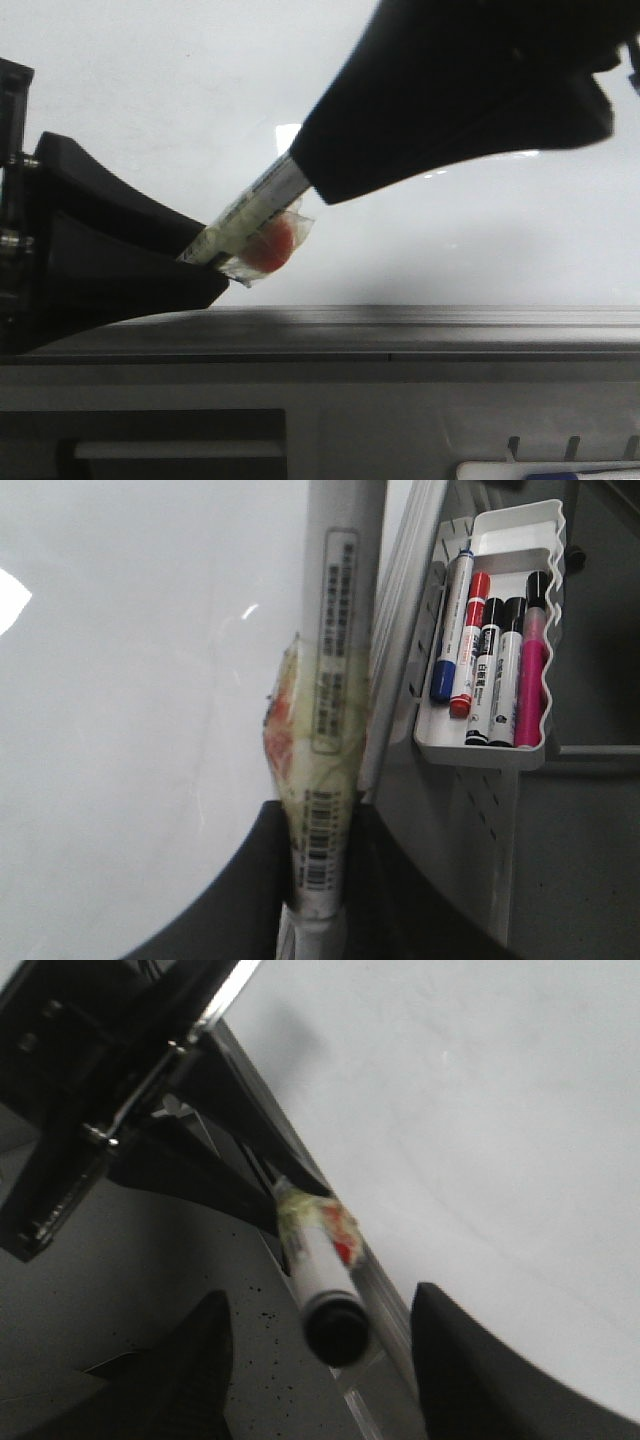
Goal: Write number 3 on whiteboard
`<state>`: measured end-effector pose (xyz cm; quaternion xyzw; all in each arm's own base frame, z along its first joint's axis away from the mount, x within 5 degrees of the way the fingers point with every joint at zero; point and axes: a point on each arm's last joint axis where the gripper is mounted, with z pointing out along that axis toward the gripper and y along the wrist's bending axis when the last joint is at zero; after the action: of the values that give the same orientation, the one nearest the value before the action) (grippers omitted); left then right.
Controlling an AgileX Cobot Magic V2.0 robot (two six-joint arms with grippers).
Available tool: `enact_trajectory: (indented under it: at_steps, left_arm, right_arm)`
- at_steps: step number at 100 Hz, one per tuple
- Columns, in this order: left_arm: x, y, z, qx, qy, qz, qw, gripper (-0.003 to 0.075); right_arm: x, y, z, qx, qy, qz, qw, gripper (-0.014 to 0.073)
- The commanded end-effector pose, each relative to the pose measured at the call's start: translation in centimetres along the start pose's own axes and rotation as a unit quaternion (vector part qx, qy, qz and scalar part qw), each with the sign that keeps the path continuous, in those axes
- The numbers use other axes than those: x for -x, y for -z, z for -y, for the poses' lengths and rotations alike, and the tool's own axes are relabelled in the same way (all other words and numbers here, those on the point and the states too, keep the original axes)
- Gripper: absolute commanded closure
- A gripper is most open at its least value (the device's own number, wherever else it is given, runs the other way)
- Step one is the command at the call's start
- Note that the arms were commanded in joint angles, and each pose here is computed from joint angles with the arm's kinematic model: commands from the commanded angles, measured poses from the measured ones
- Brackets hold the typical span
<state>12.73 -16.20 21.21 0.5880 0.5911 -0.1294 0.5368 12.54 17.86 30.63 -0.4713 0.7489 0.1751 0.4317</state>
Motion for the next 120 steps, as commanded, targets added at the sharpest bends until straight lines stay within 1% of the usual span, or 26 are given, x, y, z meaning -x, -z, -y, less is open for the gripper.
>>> enact_trajectory:
  at_steps: [1, 18, 34, 47, 70, 74, 77, 81, 84, 86, 87, 88, 91, 102, 107, 112, 114, 117, 120]
  left_arm:
    - [2.0, 0.0, -0.8, 0.018, 0.003, 0.066, 0.998, 0.0741]
    - [2.0, 0.0, -0.8, 0.016, -0.002, 0.067, 0.998, 0.0741]
    - [2.2, 0.0, -0.8, 0.016, -0.005, 0.074, 0.997, 0.0741]
    - [2.2, 0.0, -0.6, 0.008, -0.025, 0.074, 0.997, 0.0741]
    - [2.2, 0.0, -0.6, 0.008, -0.025, 0.074, 0.997, 0.0741]
    - [2.2, 0.0, -0.6, 0.007, -0.026, 0.074, 0.997, 0.0741]
    - [2.2, 0.0, -0.6, 0.007, -0.027, 0.075, 0.997, 0.0741]
    - [2.2, 0.0, -0.6, 0.007, -0.027, 0.075, 0.997, 0.0741]
    - [2.2, 0.0, -0.6, 0.007, -0.027, 0.075, 0.997, 0.0741]
    - [2.2, 0.0, -0.6, 0.007, -0.028, 0.075, 0.997, 0.0741]
    - [2.2, 0.0, -0.6, 0.007, -0.028, 0.075, 0.997, 0.0741]
    - [2.2, 0.0, -0.6, 0.007, -0.028, 0.075, 0.997, 0.0741]
    - [2.2, 0.0, -0.6, 0.007, -0.028, 0.075, 0.997, 0.0741]
    - [1.9, 0.0, -0.5, 0.006, -0.028, 0.058, 0.998, 0.0737]
    - [1.7, 0.0, -0.5, 0.005, -0.028, 0.051, 0.998, 0.0717]
    - [1.7, 0.0, -0.5, 0.005, -0.028, 0.051, 0.998, 0.0669]
    - [1.8, 0.0, -0.6, 0.006, -0.026, 0.054, 0.998, 0.0631]
    - [1.8, 0.0, -0.6, 0.007, -0.024, 0.057, 0.998, 0.0596]
    - [1.9, 0.0, -0.6, 0.009, -0.022, 0.062, 0.998, 0.0533]
  right_arm:
    - [1.9, 0.6, 0.0, -0.005, 0.019, 0.054, 0.998, 0.0248]
    - [2.3, 0.6, 0.0, -0.005, 0.02, 0.06, 0.998, 0.0248]
    - [2.1, -0.1, -0.1, -0.003, 0.021, 0.049, 0.999, 0.0248]
    - [2.2, -0.4, -0.1, -0.003, 0.021, 0.05, 0.999, 0.0248]
    - [2.0, -1.0, -0.1, -0.002, 0.021, 0.041, 0.999, 0.0253]
    - [2.0, -1.1, -0.1, -0.001, 0.021, 0.039, 0.999, 0.0284]
    - [2.0, -1.1, -0.1, -0.001, 0.021, 0.039, 0.999, 0.0332]
    - [2.0, -1.1, -0.1, -0.001, 0.021, 0.039, 0.999, 0.044]
    - [2.0, -1.1, -0.1, -0.001, 0.021, 0.039, 0.999, 0.0551]
    - [2.0, -1.2, -0.1, -0.001, 0.021, 0.039, 0.999, 0.0597]
    - [2.0, -1.2, -0.1, -0.001, 0.021, 0.039, 0.999, 0.0643]
    - [2.0, -1.2, -0.1, -0.001, 0.021, 0.039, 0.999, 0.0665]
    - [2.0, -1.2, -0.1, -0.001, 0.019, 0.039, 0.999, 0.0654]
    - [2.0, -1.2, -0.1, -0.001, 0.019, 0.037, 0.999, 0.0656]
    - [1.9, -1.2, -0.1, -0.001, 0.019, 0.035, 0.999, 0.0656]
    - [1.9, -1.2, -0.1, -0.001, 0.02, 0.035, 0.999, 0.0656]
    - [2.0, -1.2, -0.1, -0.001, 0.02, 0.037, 0.999, 0.0656]
    - [2.0, -1.2, -0.1, -0.002, 0.019, 0.038, 0.999, 0.0656]
    - [2.0, -1.2, -0.1, -0.003, 0.021, 0.04, 0.999, 0.0656]
